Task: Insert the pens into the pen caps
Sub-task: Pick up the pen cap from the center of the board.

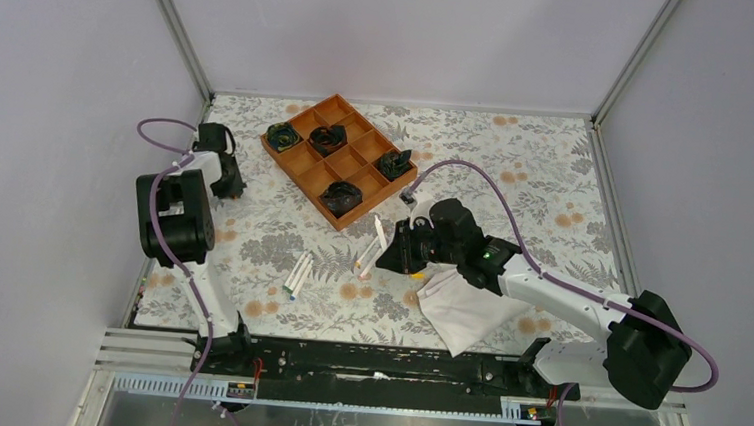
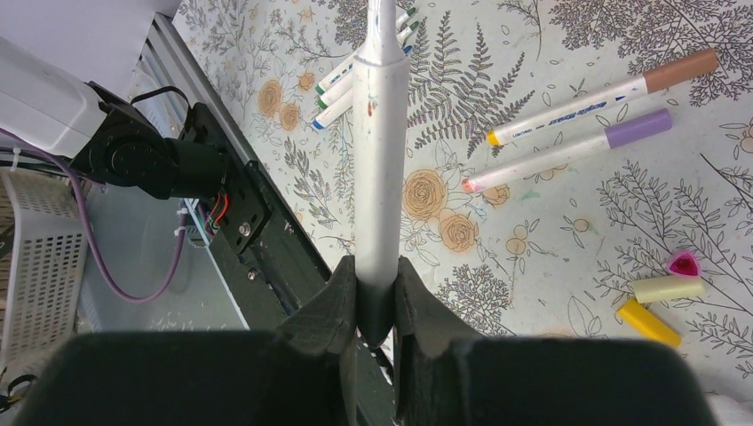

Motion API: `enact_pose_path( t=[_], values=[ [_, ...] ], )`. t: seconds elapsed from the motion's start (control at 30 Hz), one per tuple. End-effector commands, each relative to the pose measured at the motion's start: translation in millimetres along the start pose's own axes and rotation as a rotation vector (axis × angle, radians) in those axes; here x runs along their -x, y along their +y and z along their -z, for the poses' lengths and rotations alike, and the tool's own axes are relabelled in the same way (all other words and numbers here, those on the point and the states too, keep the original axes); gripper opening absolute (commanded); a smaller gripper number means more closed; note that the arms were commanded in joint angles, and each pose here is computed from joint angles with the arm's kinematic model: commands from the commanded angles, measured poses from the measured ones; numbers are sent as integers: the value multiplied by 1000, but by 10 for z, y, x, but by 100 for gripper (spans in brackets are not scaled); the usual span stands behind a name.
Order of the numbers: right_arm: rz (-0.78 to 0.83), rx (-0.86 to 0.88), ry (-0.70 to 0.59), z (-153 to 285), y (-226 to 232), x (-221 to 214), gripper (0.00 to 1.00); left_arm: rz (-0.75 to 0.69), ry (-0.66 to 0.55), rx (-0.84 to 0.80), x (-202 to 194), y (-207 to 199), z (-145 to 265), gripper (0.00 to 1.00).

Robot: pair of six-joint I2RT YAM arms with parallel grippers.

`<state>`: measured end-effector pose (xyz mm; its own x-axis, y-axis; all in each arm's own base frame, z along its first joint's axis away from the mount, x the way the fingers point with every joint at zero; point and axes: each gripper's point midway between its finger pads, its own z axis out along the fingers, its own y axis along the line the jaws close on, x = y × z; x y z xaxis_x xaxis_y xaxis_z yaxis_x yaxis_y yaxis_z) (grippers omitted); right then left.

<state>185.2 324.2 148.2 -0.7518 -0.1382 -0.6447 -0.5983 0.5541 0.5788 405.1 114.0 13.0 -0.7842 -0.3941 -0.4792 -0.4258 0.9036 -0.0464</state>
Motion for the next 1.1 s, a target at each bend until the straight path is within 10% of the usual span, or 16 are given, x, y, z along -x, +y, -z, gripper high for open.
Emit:
enact_pose_path(
  t=[0.0,0.43,1.07],
  values=[
    [16,14,-68,55,69,181,0,-35,26,33,-89,22,-6,6],
    [64,-149,-132,447,-70,305,0,-146,-88,-177,-388,-935,1023,0],
    [20,-352,-183,962,-351,156,0,-627,86,-612,-2988,-2540,2106,0]
  ],
)
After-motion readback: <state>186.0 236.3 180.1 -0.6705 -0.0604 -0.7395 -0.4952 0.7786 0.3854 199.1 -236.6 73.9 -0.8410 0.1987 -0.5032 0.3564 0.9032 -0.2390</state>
